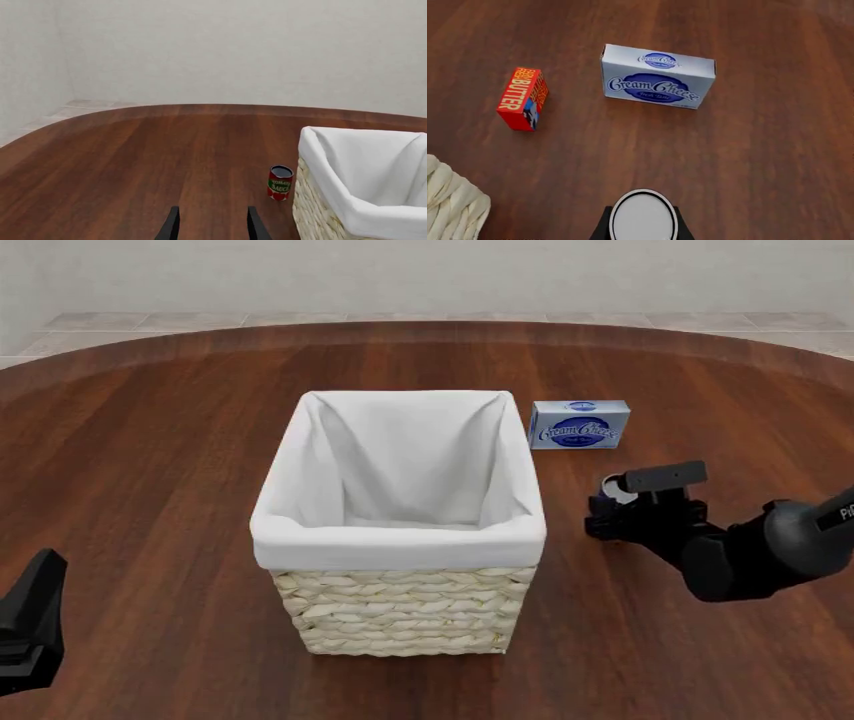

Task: Pick up the alphabet soup and put it in the basket.

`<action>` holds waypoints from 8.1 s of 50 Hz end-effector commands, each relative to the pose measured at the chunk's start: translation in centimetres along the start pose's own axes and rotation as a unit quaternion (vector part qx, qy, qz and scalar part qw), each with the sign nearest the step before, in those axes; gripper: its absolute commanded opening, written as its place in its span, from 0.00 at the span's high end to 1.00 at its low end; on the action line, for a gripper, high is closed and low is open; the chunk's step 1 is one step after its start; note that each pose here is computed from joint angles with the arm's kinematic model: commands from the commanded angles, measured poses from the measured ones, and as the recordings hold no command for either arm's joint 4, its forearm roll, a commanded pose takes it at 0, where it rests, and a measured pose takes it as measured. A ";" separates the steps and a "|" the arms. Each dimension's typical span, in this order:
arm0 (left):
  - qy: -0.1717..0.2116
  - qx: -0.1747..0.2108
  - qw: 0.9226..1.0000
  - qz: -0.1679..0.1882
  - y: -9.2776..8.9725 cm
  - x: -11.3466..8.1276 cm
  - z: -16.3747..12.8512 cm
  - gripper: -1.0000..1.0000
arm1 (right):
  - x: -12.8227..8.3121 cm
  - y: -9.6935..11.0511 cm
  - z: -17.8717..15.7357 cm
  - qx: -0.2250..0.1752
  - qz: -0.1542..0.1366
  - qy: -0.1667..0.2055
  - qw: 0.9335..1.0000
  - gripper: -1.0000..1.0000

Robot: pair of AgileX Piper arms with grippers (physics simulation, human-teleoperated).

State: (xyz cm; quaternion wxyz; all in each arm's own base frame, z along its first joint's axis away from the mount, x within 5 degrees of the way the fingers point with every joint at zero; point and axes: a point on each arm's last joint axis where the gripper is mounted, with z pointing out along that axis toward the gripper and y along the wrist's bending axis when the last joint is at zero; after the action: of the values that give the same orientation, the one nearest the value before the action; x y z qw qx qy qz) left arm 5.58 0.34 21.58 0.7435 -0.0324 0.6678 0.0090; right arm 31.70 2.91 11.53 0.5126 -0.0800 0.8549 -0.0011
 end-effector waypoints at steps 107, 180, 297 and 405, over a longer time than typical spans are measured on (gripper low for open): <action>-0.006 0.004 1.000 0.006 0.0 -0.1 0.0 0.00 | -15.3 0.7 -14.4 -0.020 -0.051 -0.143 0.988 1.00; -0.010 0.001 1.000 0.010 0.0 -0.2 0.0 0.00 | -19.8 7.2 -15.7 -0.130 -0.090 -0.170 0.973 1.00; -0.012 -0.001 1.000 0.014 0.0 -0.2 0.0 0.00 | -18.8 17.7 -12.1 -0.255 -0.129 -0.098 0.953 1.00; -0.014 -0.003 1.000 0.013 0.0 -0.2 0.0 0.00 | -15.7 21.3 -9.7 -0.282 -0.136 -0.030 0.949 1.00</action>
State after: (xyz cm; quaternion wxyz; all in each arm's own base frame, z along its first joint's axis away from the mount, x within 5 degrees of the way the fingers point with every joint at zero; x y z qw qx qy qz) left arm 5.54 0.37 21.82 0.7525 -0.0260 0.6577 0.0209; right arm 27.42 25.31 27.85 0.4860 -0.3414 0.7863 0.1700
